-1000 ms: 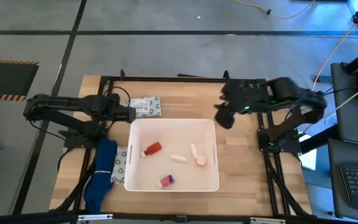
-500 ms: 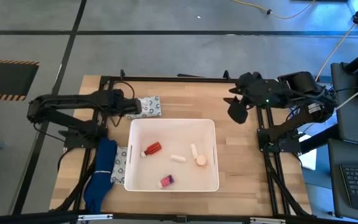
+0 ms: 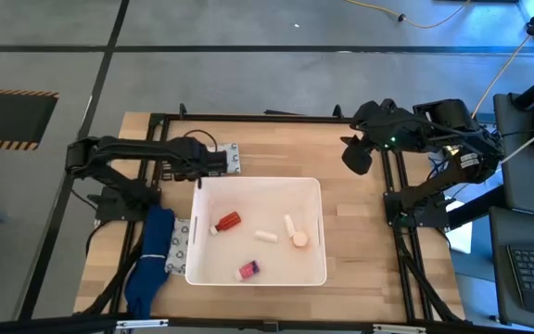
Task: Pick & place medical supplies in basket/bin
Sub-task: Put the white rolled gauze into the white bin
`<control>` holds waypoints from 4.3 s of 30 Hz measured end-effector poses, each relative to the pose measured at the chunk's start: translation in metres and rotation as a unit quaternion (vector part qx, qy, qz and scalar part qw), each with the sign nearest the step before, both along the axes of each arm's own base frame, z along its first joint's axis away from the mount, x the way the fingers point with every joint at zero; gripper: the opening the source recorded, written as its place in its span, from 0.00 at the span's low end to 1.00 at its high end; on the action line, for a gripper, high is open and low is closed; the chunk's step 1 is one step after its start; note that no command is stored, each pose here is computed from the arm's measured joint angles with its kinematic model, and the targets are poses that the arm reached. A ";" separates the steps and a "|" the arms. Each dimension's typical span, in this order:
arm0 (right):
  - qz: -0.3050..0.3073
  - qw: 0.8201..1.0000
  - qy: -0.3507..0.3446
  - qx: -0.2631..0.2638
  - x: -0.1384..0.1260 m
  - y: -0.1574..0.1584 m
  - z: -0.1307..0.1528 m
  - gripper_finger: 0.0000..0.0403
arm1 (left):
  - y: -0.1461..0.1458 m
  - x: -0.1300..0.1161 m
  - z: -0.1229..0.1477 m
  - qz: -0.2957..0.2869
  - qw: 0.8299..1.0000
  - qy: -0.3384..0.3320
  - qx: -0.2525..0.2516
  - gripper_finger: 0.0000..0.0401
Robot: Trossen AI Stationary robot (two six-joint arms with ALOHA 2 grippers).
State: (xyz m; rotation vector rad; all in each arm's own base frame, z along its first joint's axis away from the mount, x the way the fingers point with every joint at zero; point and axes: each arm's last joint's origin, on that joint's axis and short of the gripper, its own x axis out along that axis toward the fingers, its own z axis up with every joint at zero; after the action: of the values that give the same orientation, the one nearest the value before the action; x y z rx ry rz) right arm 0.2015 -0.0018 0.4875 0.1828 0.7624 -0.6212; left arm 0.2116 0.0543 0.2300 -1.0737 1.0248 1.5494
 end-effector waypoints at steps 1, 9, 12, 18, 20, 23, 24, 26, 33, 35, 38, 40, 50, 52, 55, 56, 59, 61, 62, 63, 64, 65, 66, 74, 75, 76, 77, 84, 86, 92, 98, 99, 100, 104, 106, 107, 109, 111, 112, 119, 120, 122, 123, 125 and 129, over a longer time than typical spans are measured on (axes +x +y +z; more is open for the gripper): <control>0.000 1.000 0.000 -0.001 0.000 0.000 0.000 0.49 | 0.000 0.002 -0.003 -0.003 1.000 0.007 -0.003 0.45; 0.015 1.000 0.009 -0.012 0.000 0.000 0.000 0.49 | 0.005 0.024 -0.025 -0.034 0.999 0.000 -0.021 0.45; 0.017 1.000 0.010 -0.013 0.000 0.000 0.000 0.49 | 0.005 0.025 -0.031 -0.034 0.999 0.018 -0.026 0.45; 0.017 1.000 0.011 -0.013 0.001 0.000 0.000 0.49 | 0.001 0.015 -0.062 -0.025 0.998 0.024 -0.059 0.45; 0.017 1.000 0.010 -0.013 0.000 0.000 0.000 0.49 | 0.000 0.012 -0.072 -0.026 0.998 0.010 -0.061 0.45; 0.016 1.000 0.010 -0.013 0.000 0.000 0.000 0.49 | 0.000 0.012 -0.081 -0.026 0.998 -0.017 -0.055 0.45; 0.014 1.000 0.010 -0.012 0.001 -0.001 0.000 0.49 | 0.000 0.012 -0.084 -0.026 0.998 -0.018 -0.054 0.45; 0.008 1.000 0.007 -0.010 0.001 -0.002 0.000 0.49 | 0.002 0.010 -0.087 -0.027 0.998 -0.013 -0.051 0.45; 0.000 1.000 0.002 0.000 0.001 -0.003 0.000 0.49 | 0.009 0.002 -0.097 -0.030 0.998 -0.020 -0.055 0.44; 0.000 1.000 0.002 0.000 0.001 -0.003 0.000 0.49 | 0.010 0.002 -0.097 -0.038 0.998 -0.019 -0.052 0.42; -0.001 1.000 -0.003 0.001 0.001 -0.003 0.000 0.49 | 0.011 0.002 -0.097 -0.043 0.998 -0.019 -0.047 0.37; -0.007 1.000 -0.007 0.006 0.001 -0.003 0.000 0.49 | 0.012 0.002 -0.097 -0.055 0.997 -0.016 -0.046 0.33; -0.017 1.000 -0.013 0.014 0.001 -0.003 0.000 0.49 | 0.014 -0.011 -0.084 -0.051 0.998 0.016 0.018 0.18; -0.017 1.000 -0.013 0.014 0.001 -0.003 0.000 0.49 | 0.014 -0.017 -0.075 -0.046 0.999 0.014 0.024 0.18; -0.017 1.000 -0.013 0.014 0.001 -0.003 0.000 0.49 | 0.014 -0.025 -0.058 -0.044 0.998 -0.014 0.042 0.19; -0.017 1.000 -0.013 0.014 0.001 -0.003 0.000 0.49 | 0.014 -0.028 -0.052 -0.046 0.997 -0.029 0.048 0.19; -0.017 1.000 -0.013 0.013 0.001 -0.003 0.000 0.49 | 0.012 -0.036 -0.029 -0.055 0.993 -0.080 0.072 0.18; -0.017 1.000 -0.013 0.013 0.001 -0.003 0.000 0.49 | 0.012 -0.041 -0.010 -0.062 0.986 -0.119 0.104 0.17; -0.017 1.000 -0.013 0.013 0.001 -0.003 0.000 0.49 | 0.011 -0.044 0.002 -0.066 0.980 -0.139 0.124 0.17; -0.017 1.000 -0.014 0.013 0.001 -0.003 0.001 0.49 | 0.011 -0.047 0.014 -0.075 0.974 -0.158 0.145 0.17; -0.016 1.000 -0.015 0.012 0.002 -0.003 0.001 0.49 | 0.010 -0.050 0.027 -0.090 0.966 -0.178 0.165 0.17; -0.016 1.000 -0.018 0.012 0.002 -0.003 0.001 0.49 | 0.010 -0.052 0.041 -0.113 0.956 -0.197 0.184 0.17; -0.016 1.000 -0.020 0.012 0.003 -0.003 0.001 0.49 | 0.009 -0.054 0.056 -0.142 0.943 -0.221 0.204 0.18; -0.024 1.000 -0.009 0.002 0.007 -0.004 -0.005 0.49 | -0.018 -0.052 0.165 -0.455 0.686 -0.479 0.305 0.17; -0.032 0.999 -0.004 -0.006 0.008 -0.004 -0.008 0.49 | -0.023 -0.050 0.174 -0.485 0.653 -0.500 0.298 0.17; -0.043 0.999 -0.001 -0.013 0.010 -0.005 -0.010 0.49 | -0.027 -0.047 0.179 -0.509 0.630 -0.510 0.290 0.16; -0.053 0.999 0.000 -0.015 0.011 -0.005 -0.013 0.49 | -0.032 -0.044 0.184 -0.528 0.614 -0.514 0.282 0.16; -0.021 0.999 -0.024 -0.034 0.030 -0.001 -0.045 0.49 | -0.058 0.008 0.168 -0.609 0.598 -0.482 0.199 0.16; -0.006 0.997 -0.059 -0.039 0.028 0.001 -0.053 0.49 | -0.066 0.021 0.164 -0.626 0.594 -0.472 0.179 0.16; 0.026 0.982 -0.188 -0.022 0.002 0.008 -0.069 0.49 | -0.084 0.059 0.147 -0.653 0.618 -0.422 0.111 0.16; 0.017 0.974 -0.227 -0.001 -0.016 0.008 -0.095 0.49 | -0.096 0.096 0.140 -0.670 0.643 -0.364 0.064 0.16; 0.014 0.975 -0.224 0.003 -0.017 0.008 -0.100 0.49 | -0.099 0.102 0.140 -0.673 0.653 -0.344 0.056 0.16; 0.012 0.975 -0.222 0.009 -0.018 0.008 -0.105 0.49 | -0.102 0.106 0.140 -0.675 0.662 -0.320 0.053 0.16; 0.005 0.978 -0.206 0.023 -0.020 0.008 -0.122 0.49 | -0.118 0.124 0.139 -0.690 0.687 -0.225 0.035 0.16; 0.001 0.980 -0.197 0.027 -0.019 0.008 -0.131 0.49 | -0.130 0.132 0.139 -0.713 0.672 -0.199 0.031 0.16; 0.000 0.981 -0.191 0.028 -0.018 0.008 -0.134 0.49 | -0.138 0.136 0.140 -0.726 0.660 -0.193 0.029 0.16; 0.000 0.983 -0.183 0.028 -0.017 0.008 -0.140 0.49 | -0.152 0.145 0.138 -0.739 0.645 -0.193 0.026 0.16; -0.001 0.984 -0.179 0.027 -0.017 0.008 -0.144 0.49 | -0.163 0.155 0.132 -0.745 0.639 -0.190 0.021 0.16; -0.001 0.984 -0.176 0.027 -0.017 0.008 -0.146 0.49 | -0.166 0.159 0.128 -0.746 0.639 -0.188 0.019 0.16; -0.008 0.984 -0.176 0.032 -0.016 0.008 -0.150 0.49 | -0.178 0.185 0.087 -0.732 0.665 -0.145 -0.006 0.16; -0.008 0.984 -0.177 0.032 -0.016 0.008 -0.150 0.49 | -0.179 0.188 0.081 -0.730 0.670 -0.135 -0.003 0.16; -0.008 0.983 -0.178 0.032 -0.016 0.008 -0.150 0.49 | -0.179 0.195 0.069 -0.723 0.680 -0.121 0.001 0.16; -0.008 0.983 -0.178 0.033 -0.016 0.008 -0.150 0.49 | -0.179 0.199 0.063 -0.718 0.685 -0.120 0.002 0.16; -0.009 0.983 -0.179 0.034 -0.016 0.008 -0.150 0.49 | -0.181 0.206 0.051 -0.713 0.692 -0.115 -0.001 0.16; -0.009 0.983 -0.179 0.034 -0.016 0.008 -0.150 0.49 | -0.187 0.217 0.028 -0.707 0.699 -0.109 -0.008 0.16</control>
State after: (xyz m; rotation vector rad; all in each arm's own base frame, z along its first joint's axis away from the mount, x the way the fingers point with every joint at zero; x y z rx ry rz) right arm 0.1858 0.0064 0.3371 0.3539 0.4349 -0.5604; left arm 0.4289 -0.1322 0.2585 -0.1773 1.1841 0.1153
